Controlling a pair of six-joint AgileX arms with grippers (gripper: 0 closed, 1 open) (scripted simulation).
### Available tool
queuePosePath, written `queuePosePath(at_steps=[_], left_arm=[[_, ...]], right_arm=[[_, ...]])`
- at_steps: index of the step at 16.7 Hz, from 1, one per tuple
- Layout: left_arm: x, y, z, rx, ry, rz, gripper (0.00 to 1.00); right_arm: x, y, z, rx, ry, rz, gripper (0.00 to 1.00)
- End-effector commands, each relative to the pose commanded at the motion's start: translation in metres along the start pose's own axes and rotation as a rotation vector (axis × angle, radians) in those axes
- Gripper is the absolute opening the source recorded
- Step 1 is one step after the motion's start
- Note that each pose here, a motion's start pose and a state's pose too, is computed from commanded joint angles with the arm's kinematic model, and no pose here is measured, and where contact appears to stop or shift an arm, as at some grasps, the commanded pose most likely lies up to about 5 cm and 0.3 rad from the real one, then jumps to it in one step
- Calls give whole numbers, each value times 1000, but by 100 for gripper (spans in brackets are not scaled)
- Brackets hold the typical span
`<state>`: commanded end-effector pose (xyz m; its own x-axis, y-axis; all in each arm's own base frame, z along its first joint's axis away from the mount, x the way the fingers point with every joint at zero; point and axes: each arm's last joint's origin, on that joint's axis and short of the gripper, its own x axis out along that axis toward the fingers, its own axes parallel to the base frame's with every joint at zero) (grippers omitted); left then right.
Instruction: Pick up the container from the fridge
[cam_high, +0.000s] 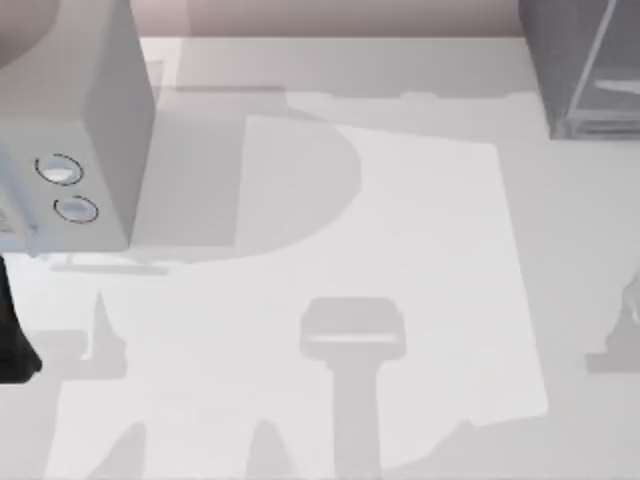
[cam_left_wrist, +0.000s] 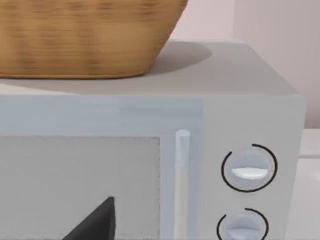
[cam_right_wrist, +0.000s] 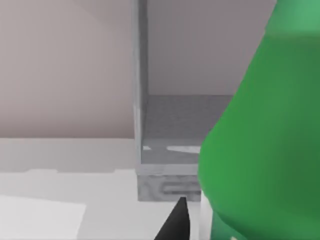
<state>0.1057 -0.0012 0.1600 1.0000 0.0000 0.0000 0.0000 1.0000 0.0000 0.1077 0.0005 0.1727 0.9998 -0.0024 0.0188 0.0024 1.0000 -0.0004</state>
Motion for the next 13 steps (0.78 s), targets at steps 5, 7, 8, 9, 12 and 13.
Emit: queuePosePath(at_steps=[5, 7, 8, 9, 12, 13], left_arm=[[0, 0, 0, 0, 0, 0, 100], [0, 0, 0, 0, 0, 0, 100], [0, 0, 0, 0, 0, 0, 100], [0, 0, 0, 0, 0, 0, 100], [0, 0, 0, 0, 0, 0, 100], [0, 0, 0, 0, 0, 0, 100]], right_arm=[[23, 11, 46, -1, -44, -6, 0], [45, 22, 63, -1, -37, -9, 0], [59, 29, 69, -2, -26, -9, 0], [75, 38, 72, -4, -12, -10, 0], [126, 73, 67, -18, 38, -9, 0], [142, 87, 60, -24, 51, -9, 0]])
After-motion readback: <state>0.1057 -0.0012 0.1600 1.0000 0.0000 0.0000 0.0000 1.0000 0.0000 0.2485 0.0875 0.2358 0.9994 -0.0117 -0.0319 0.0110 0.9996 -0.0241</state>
